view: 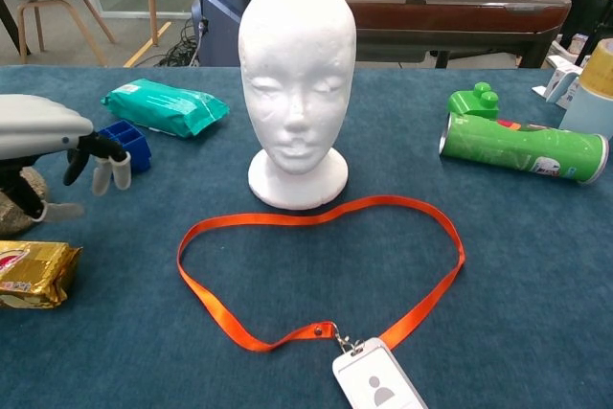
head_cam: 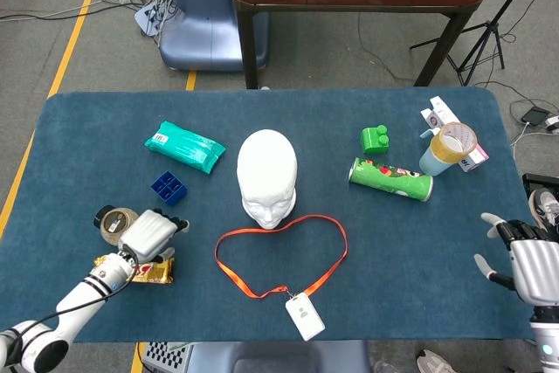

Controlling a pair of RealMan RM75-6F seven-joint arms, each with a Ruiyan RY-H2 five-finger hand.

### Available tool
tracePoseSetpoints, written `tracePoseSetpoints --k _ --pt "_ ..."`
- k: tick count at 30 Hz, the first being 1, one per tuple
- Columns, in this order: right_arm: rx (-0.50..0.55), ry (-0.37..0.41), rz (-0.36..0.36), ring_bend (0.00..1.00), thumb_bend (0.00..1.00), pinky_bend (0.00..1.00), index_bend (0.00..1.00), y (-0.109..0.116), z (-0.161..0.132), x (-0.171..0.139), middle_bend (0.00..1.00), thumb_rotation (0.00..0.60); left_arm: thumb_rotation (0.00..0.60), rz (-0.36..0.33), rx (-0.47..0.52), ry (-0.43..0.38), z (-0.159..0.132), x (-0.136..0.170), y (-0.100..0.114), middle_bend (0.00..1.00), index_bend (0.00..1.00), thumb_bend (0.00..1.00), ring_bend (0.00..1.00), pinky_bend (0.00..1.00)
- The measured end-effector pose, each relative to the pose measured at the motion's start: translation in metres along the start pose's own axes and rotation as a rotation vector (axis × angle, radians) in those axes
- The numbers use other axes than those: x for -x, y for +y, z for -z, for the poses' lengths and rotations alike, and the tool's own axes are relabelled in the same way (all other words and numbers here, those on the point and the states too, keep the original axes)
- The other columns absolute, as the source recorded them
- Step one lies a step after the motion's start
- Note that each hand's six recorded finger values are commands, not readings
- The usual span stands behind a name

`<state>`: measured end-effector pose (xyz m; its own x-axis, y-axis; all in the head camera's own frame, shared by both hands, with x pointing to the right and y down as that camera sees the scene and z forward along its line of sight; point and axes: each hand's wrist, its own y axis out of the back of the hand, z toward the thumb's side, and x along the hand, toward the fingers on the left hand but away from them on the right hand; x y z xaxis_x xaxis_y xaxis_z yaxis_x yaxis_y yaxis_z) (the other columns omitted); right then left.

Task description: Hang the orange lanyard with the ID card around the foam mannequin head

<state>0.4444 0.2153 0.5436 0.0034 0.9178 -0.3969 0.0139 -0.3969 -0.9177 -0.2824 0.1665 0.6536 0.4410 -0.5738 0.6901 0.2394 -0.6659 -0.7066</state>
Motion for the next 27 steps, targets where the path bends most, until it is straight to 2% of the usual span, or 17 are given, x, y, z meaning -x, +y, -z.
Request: tracePoseSetpoints --k 3,4,7,10,16,18,25,27 --pt "0.002 -0.001 0.002 0.29 0.27 0.34 0.25 0.0 0.001 -0.001 0.44 0.6 0.495 -0.016 0.009 0.001 -0.009 -0.008 0.004 0.62 0.43 0.3 0.64 0.4" --pt "0.003 -0.002 0.002 0.29 0.27 0.34 0.25 0.0 0.002 -0.001 0.44 0.6 0.466 -0.019 0.011 0.004 -0.012 -0.011 0.005 0.65 0.44 0.3 0.66 0.43" --pt "0.003 -0.007 0.001 0.29 0.27 0.34 0.25 0.0 0.004 -0.002 0.44 0.6 0.381 -0.02 0.011 0.018 -0.021 -0.019 0.004 0.69 0.47 0.3 0.7 0.51" --pt "0.004 -0.012 -0.002 0.29 0.27 0.34 0.25 -0.001 0.006 -0.003 0.44 0.6 0.349 -0.011 0.01 0.035 -0.029 -0.027 0.001 0.73 0.49 0.3 0.73 0.56" --pt "0.008 -0.012 -0.007 0.29 0.27 0.34 0.26 -0.003 0.006 -0.002 0.44 0.6 0.311 0.009 0.063 0.073 -0.045 -0.043 -0.005 0.77 0.5 0.29 0.77 0.6" --pt "0.007 -0.012 -0.007 0.29 0.27 0.34 0.25 -0.003 0.007 -0.002 0.44 0.6 0.271 0.017 0.07 0.085 -0.049 -0.047 -0.007 0.77 0.5 0.29 0.77 0.61" --pt "0.006 -0.022 -0.013 0.29 0.27 0.34 0.25 -0.004 0.009 -0.003 0.44 0.6 0.211 0.04 0.041 0.136 -0.054 -0.058 -0.013 0.77 0.5 0.26 0.77 0.62" --pt "0.006 -0.024 -0.014 0.29 0.27 0.34 0.26 -0.004 0.01 -0.003 0.44 0.6 0.177 0.045 0.028 0.157 -0.054 -0.06 -0.016 0.77 0.49 0.25 0.77 0.62"
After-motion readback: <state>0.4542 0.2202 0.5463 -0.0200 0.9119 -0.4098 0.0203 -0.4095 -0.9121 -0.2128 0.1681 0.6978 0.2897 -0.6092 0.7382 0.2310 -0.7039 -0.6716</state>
